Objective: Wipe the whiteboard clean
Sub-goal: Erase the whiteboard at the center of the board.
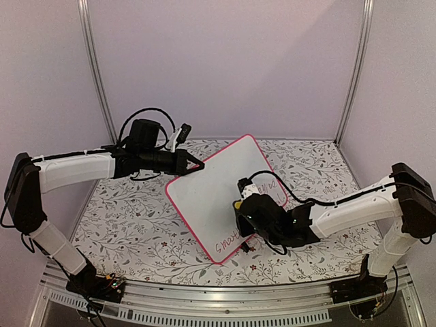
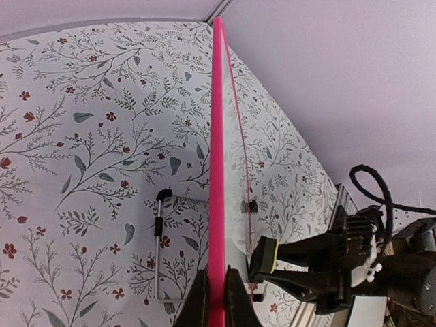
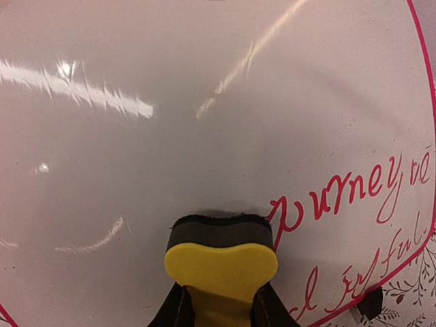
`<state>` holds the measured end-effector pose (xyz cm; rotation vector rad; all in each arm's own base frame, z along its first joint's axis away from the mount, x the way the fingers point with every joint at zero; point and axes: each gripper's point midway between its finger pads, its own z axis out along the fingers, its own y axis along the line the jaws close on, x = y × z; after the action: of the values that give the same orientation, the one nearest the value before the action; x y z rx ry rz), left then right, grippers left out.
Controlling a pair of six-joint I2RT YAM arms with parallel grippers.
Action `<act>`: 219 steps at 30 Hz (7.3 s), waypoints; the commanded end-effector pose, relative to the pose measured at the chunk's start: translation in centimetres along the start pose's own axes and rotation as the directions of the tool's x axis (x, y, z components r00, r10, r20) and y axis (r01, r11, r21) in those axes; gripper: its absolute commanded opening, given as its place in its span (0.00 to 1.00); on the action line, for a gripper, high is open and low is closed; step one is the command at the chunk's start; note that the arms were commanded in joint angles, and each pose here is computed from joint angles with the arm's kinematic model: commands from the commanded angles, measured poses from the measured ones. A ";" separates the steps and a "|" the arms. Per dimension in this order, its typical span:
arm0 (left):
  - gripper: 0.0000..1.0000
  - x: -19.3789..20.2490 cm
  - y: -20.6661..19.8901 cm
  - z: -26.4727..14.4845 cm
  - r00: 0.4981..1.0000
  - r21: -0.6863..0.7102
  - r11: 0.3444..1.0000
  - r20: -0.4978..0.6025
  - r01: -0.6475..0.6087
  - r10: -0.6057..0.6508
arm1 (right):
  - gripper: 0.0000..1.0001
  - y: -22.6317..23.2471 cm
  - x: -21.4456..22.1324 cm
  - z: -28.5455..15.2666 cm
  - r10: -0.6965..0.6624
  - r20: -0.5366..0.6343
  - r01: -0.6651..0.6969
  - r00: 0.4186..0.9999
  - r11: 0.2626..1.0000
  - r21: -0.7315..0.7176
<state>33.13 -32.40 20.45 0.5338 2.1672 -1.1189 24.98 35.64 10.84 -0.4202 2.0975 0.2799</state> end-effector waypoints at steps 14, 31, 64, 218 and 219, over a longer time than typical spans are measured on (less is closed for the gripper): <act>0.00 3.0 2.7 0.9 0.997 -0.093 0.995 -0.079 -0.025 0.017 | 0.24 -2.4 -2.7 1.0 -0.051 0.027 0.049 0.998 0.996 0.071; 0.00 2.3 2.9 0.3 0.998 -0.123 0.992 -0.051 -0.029 0.023 | 0.24 -1.6 -4.9 1.0 0.023 0.043 -0.025 0.999 0.999 0.043; 0.00 1.1 2.6 -1.0 0.999 -0.150 0.988 -0.015 -0.038 0.036 | 0.24 -0.3 -5.8 3.0 0.202 0.025 -0.203 0.979 0.978 0.048; 0.00 0.6 2.4 -1.6 1.000 -0.139 0.990 0.009 -0.028 0.030 | 0.24 -0.7 -2.9 3.8 0.227 -0.052 -0.223 0.972 0.972 0.073; 0.00 0.6 2.4 -1.6 1.000 -0.139 0.990 0.009 -0.027 0.029 | 0.24 -0.7 -2.9 3.8 0.227 -0.051 -0.223 0.972 0.972 0.072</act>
<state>33.61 -30.83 20.94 0.4560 2.1761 -1.0405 29.86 37.86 14.57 -0.1001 2.1311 0.4206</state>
